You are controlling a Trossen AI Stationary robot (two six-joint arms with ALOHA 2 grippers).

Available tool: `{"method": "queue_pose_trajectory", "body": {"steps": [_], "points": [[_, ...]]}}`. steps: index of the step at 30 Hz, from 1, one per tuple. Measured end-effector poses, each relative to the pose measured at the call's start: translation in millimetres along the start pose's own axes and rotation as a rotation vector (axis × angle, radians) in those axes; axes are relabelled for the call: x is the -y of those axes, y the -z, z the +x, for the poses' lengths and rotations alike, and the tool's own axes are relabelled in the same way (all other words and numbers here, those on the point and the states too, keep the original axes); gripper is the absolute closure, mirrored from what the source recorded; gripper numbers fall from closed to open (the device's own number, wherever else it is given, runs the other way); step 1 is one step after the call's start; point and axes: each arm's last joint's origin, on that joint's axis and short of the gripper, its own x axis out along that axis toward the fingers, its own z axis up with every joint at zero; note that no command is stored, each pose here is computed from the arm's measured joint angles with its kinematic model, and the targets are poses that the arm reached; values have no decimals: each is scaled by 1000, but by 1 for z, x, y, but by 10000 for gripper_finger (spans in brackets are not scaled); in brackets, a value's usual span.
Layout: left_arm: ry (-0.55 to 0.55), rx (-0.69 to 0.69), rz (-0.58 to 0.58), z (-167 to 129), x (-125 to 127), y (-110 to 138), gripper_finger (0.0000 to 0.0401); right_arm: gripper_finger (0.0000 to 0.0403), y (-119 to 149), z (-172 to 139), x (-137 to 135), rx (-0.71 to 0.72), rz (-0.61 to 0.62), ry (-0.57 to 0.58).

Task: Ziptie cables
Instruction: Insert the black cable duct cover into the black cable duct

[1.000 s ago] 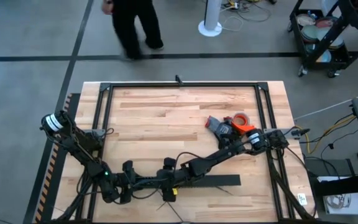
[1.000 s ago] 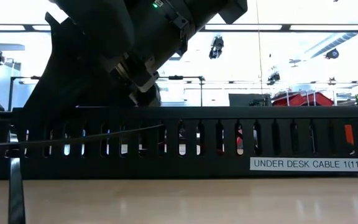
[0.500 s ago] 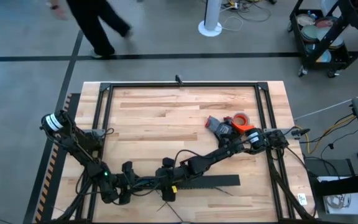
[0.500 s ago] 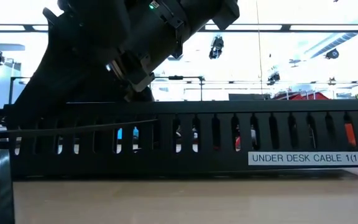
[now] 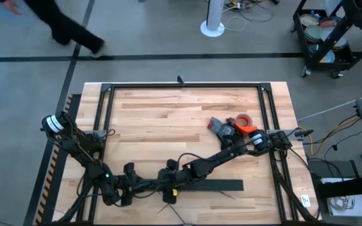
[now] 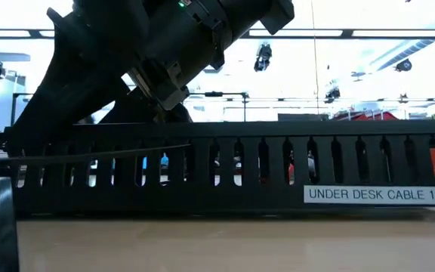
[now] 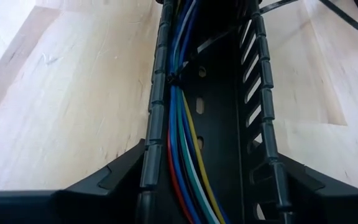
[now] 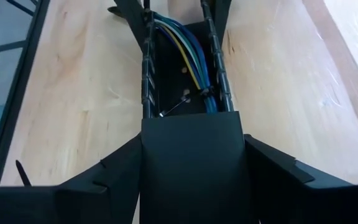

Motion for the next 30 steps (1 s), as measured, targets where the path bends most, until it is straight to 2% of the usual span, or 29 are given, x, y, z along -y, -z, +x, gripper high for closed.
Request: {"method": "queue_pose_trajectory", "body": {"steps": [5, 11, 21, 30], "points": [[-9, 7, 0, 0, 0, 0, 174, 185, 1, -2, -2, -7, 0, 16], [-7, -3, 7, 0, -1, 0, 174, 178, 2, 8, -3, 37, -39, -55], [-16, 6, -5, 0, -1, -1, 175, 177, 4, 10, -5, 12, -96, -144], [-16, 17, -16, -1, -1, -3, 175, 181, 6, 9, -7, -16, -101, -161]]}}
